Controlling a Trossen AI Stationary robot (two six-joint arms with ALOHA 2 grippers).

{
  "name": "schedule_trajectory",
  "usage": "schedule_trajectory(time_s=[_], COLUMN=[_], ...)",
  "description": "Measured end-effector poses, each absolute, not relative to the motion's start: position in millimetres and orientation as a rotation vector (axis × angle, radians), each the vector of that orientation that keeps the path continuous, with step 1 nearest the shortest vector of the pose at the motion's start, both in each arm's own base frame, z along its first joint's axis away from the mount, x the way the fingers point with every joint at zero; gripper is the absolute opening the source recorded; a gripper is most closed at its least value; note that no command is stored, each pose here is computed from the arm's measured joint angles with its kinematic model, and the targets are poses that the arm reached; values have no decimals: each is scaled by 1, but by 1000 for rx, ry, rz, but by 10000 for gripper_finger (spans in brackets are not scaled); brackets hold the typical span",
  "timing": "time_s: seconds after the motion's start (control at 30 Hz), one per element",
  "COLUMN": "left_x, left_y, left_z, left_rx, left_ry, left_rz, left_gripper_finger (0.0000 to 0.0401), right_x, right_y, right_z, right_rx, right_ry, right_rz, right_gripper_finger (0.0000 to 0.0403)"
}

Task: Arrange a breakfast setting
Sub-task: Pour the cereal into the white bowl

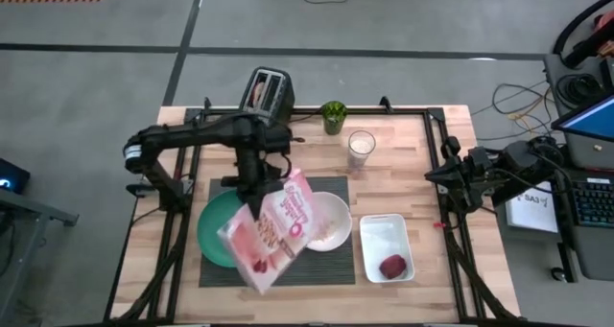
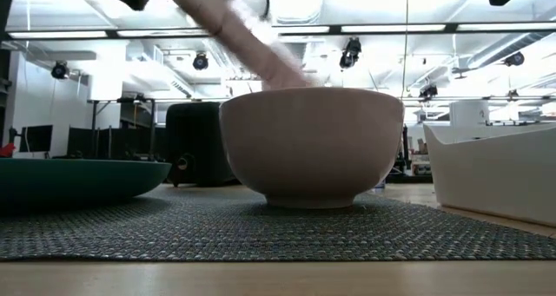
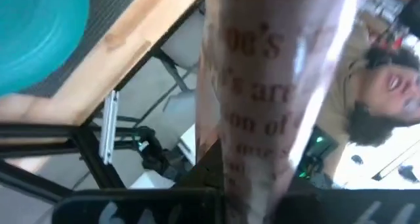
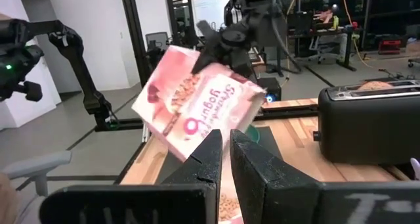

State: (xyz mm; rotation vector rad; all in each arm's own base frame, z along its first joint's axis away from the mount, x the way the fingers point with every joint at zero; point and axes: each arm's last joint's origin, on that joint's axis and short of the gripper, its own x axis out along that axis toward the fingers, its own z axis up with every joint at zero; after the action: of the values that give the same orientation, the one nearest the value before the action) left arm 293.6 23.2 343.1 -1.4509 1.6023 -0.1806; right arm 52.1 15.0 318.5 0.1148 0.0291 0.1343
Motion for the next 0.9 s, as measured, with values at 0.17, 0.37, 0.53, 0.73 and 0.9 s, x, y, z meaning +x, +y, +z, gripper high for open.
schedule_trajectory(time_s=[0.17, 0.37, 0.53, 0.73, 0.9], left_x=[298, 298, 297, 295, 295], left_y=[22, 22, 23, 25, 18], left_z=[338, 339, 339, 339, 340], left_rx=[-1390, -1353, -1368, -1387, -1350], left_ry=[1593, 1577, 1588, 1603, 1601], left_rz=[-222, -257, -218, -133, -210], left_gripper_finger=[0, 0, 0, 0, 0], right_x=[52, 52, 52, 52, 52], right_y=[15, 15, 15, 15, 15], right_z=[319, 319, 319, 319, 319], right_rx=[122, 124, 124, 124, 123], right_ry=[29, 26, 26, 26, 27], right_rz=[134, 134, 134, 134, 134], right_gripper_finger=[22, 22, 22, 22, 22])
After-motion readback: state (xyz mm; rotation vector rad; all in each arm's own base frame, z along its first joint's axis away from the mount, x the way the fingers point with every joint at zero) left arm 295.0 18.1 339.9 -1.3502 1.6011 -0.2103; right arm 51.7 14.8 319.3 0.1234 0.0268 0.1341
